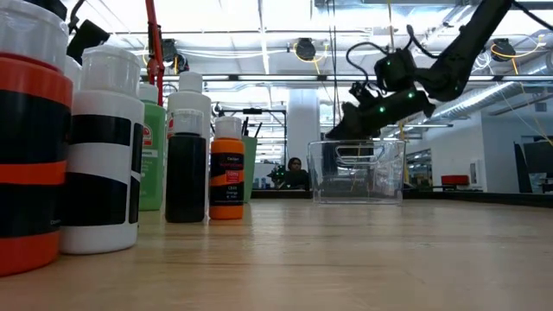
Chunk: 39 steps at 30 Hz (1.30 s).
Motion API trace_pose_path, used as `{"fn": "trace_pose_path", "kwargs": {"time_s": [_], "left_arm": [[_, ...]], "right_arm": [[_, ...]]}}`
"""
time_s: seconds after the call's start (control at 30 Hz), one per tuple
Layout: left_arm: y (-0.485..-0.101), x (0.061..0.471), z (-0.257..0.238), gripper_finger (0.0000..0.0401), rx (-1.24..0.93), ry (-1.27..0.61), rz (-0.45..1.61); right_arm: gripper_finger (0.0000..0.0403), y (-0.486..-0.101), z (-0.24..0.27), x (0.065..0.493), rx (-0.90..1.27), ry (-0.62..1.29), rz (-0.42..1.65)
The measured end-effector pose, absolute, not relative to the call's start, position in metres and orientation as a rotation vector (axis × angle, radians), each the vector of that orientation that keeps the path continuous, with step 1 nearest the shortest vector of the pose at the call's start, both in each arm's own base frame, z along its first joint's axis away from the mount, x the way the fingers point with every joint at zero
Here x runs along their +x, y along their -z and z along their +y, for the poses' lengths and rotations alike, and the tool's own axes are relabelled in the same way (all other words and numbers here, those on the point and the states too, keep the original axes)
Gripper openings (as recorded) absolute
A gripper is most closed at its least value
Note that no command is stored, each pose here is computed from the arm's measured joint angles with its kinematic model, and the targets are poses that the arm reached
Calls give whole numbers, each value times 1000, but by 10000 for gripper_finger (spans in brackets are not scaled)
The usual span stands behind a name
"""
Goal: Pick & Place Paint Supplies
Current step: Put the blue paint bottle into the transparent bin, then put the orange paint bottle into the transparent bin
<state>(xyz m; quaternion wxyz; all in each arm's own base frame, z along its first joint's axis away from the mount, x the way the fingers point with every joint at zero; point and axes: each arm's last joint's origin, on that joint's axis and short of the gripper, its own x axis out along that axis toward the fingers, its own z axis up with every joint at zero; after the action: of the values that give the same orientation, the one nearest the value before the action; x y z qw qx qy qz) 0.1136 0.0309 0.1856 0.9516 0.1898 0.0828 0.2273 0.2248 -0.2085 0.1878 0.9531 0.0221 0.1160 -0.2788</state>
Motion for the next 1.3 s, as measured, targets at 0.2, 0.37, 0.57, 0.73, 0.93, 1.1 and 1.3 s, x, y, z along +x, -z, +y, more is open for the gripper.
{"fn": "trace_pose_path", "kwargs": {"time_s": [0.2, 0.37, 0.57, 0.73, 0.93, 1.1, 1.3], "left_arm": [[-193, 114, 31, 19, 412, -475, 101], [-197, 114, 30, 19, 450, -467, 67], [-197, 115, 29, 19, 494, -395, 55], [-197, 115, 28, 19, 486, -374, 50], [-197, 115, 28, 19, 467, -374, 47], [-197, 115, 28, 19, 464, -374, 45], [-197, 115, 28, 19, 464, -375, 44]], "right_arm": [[102, -174, -213, 232, 58, 600, 213], [103, -155, -223, 237, 86, 629, 246], [103, -148, -227, 242, 107, 628, 243], [117, -150, -227, 242, 99, 629, 232], [153, -149, -226, 243, 148, 581, 223], [179, -147, -226, 243, 236, 589, 221], [193, -160, -221, 244, 216, 574, 180]]}}
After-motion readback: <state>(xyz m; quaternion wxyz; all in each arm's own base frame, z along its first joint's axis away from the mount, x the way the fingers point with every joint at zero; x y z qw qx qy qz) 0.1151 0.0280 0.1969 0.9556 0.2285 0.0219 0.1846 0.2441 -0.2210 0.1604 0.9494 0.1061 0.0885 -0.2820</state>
